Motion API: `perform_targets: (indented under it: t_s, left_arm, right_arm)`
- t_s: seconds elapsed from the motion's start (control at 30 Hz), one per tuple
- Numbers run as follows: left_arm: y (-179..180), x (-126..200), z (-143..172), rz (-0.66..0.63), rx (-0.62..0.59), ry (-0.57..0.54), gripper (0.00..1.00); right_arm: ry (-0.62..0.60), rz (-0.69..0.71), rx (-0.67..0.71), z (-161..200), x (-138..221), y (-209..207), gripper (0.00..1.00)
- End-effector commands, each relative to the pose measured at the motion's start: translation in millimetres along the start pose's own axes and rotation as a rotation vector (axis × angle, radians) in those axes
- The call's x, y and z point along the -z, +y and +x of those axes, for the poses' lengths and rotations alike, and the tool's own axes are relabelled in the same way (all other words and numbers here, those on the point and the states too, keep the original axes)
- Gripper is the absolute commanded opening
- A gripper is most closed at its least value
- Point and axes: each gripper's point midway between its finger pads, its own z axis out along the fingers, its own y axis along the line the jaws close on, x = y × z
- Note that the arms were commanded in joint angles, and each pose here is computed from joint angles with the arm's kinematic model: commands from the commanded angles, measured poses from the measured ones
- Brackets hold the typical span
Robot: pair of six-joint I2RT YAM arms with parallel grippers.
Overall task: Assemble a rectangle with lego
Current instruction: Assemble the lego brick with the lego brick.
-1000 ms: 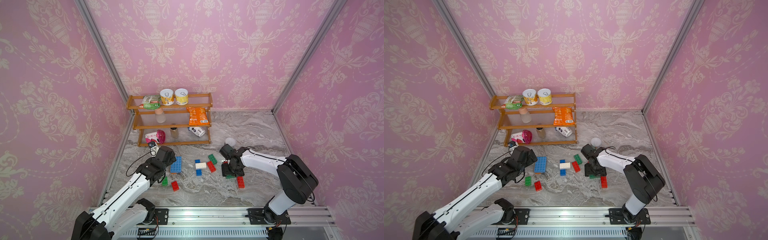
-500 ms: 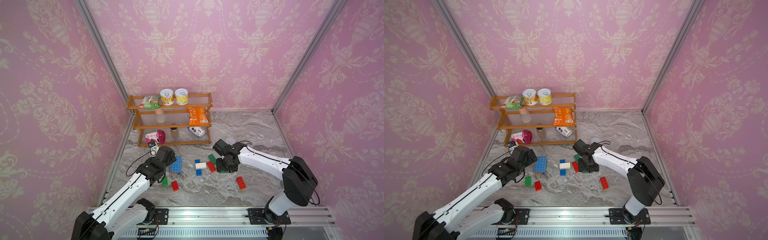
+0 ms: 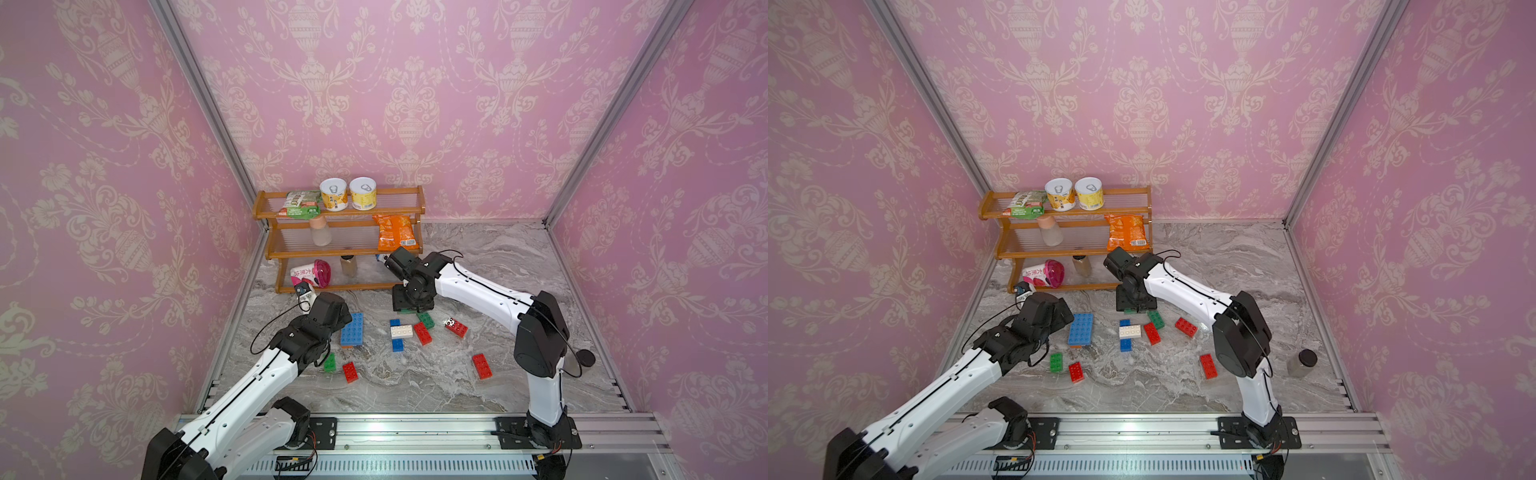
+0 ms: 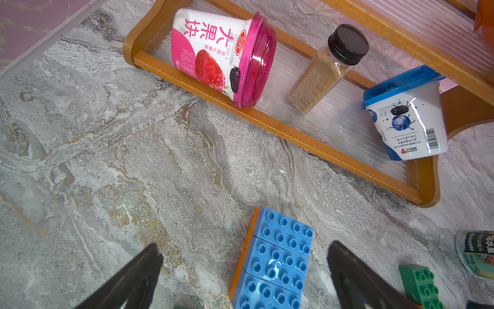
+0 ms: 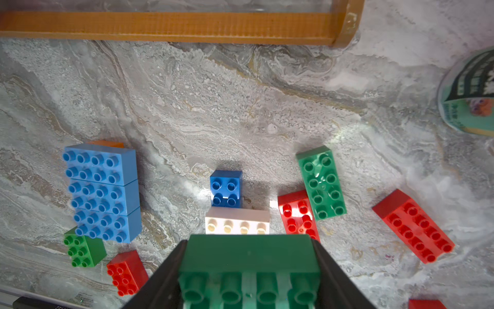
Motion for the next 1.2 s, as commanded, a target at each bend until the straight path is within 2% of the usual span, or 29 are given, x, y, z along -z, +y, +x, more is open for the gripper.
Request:
perform_targets:
  t_s: [0.0,0.33,1.17]
  left_arm:
    - [9.9,1.8,-2.0,-0.036,-0.013,-0.012,0.99]
    - [8.8,-0.9,0.4,-0.033,-0.013,0.0,0.99]
    - [9.5,0.1,3.8,-0.022,-0.015,0.01,0.99]
  right_arm:
    - [0.066,0.023,0.055,9.7,-8.1,4.2,0.21]
    - [0.116,0.032,0.131,17.3,-34.3,16.1,0.21]
    - [0.149,0.081,0.117,23.3,-62.6,10.9,0.22]
